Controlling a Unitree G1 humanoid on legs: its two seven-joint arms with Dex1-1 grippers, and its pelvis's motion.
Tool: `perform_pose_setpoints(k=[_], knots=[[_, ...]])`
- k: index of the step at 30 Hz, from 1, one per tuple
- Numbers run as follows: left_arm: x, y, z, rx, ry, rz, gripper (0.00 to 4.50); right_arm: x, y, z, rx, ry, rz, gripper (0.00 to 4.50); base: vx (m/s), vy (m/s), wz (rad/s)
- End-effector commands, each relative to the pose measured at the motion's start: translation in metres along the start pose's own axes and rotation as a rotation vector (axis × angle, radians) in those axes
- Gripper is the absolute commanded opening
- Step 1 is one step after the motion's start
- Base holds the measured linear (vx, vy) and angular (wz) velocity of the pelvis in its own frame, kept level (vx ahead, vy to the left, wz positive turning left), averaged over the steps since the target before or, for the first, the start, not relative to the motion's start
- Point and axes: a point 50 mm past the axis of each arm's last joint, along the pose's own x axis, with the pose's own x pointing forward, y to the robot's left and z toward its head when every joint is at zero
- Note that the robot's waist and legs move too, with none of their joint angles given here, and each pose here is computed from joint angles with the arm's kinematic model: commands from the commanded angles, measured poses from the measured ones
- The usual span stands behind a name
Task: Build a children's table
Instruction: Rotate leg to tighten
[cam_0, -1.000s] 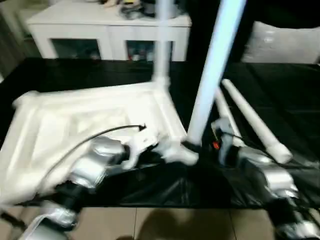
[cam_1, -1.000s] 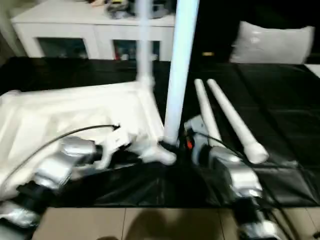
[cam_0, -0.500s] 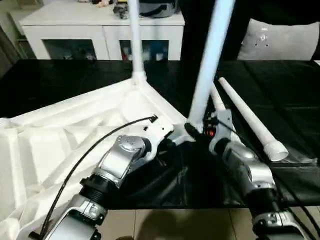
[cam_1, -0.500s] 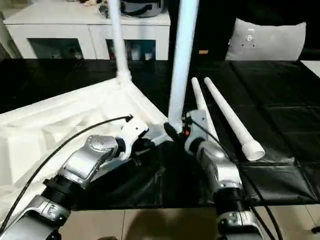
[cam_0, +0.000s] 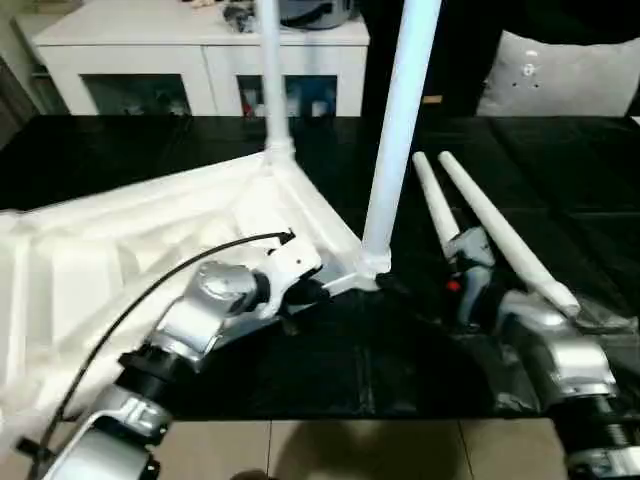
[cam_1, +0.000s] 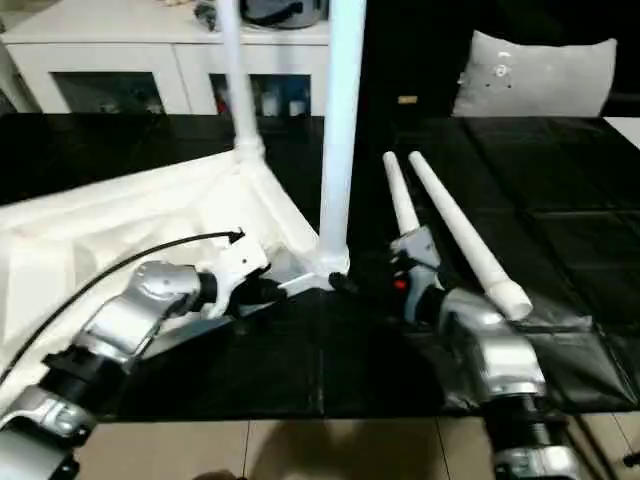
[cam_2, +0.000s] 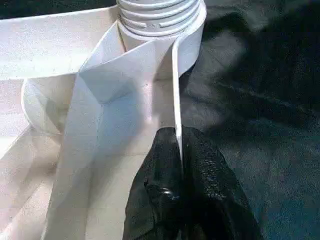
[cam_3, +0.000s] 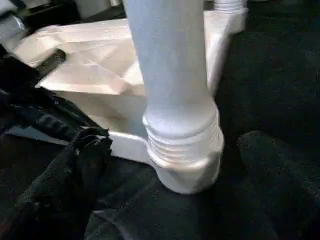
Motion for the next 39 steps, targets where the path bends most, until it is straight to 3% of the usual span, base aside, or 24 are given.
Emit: perform_pose_setpoints(k=[1, 7, 11, 17, 29, 39], knots=[[-0.001, -0.005, -0.004, 0.065, 0.031, -0.072, 0.0, -0.001, 0.004, 0.003, -0.036, 0.021, 0.058, 4.48, 0.0, 0.0, 0.0], [-0.013, -0.013, -0.009, 0.135, 0.022, -0.24, 0.0, -0.005, 0.01, 0.004, -0.07, 0.094, 0.187, 4.48, 0.0, 0.0, 0.0], [-0.018, -0.022, -0.009, 0.143, 0.02, -0.366, 0.0, -0.002, 0.016, 0.001, -0.054, 0.12, 0.258, 4.12, 0.0, 0.0, 0.0], [-0.02, -0.025, -0.009, 0.146, 0.022, -0.42, 0.0, 0.0, 0.023, -0.002, -0.021, 0.132, 0.323, 3.59, 0.0, 0.0, 0.0], [-0.021, -0.024, -0.01, 0.137, 0.011, -0.402, 0.0, -0.005, 0.031, -0.011, 0.028, 0.17, 0.377, 2.68, 0.0, 0.0, 0.0], [-0.016, -0.026, -0.007, 0.064, -0.042, -0.345, 0.0, 0.003, 0.039, -0.027, 0.073, 0.176, 0.307, 2.63, 0.0, 0.0, 0.0]])
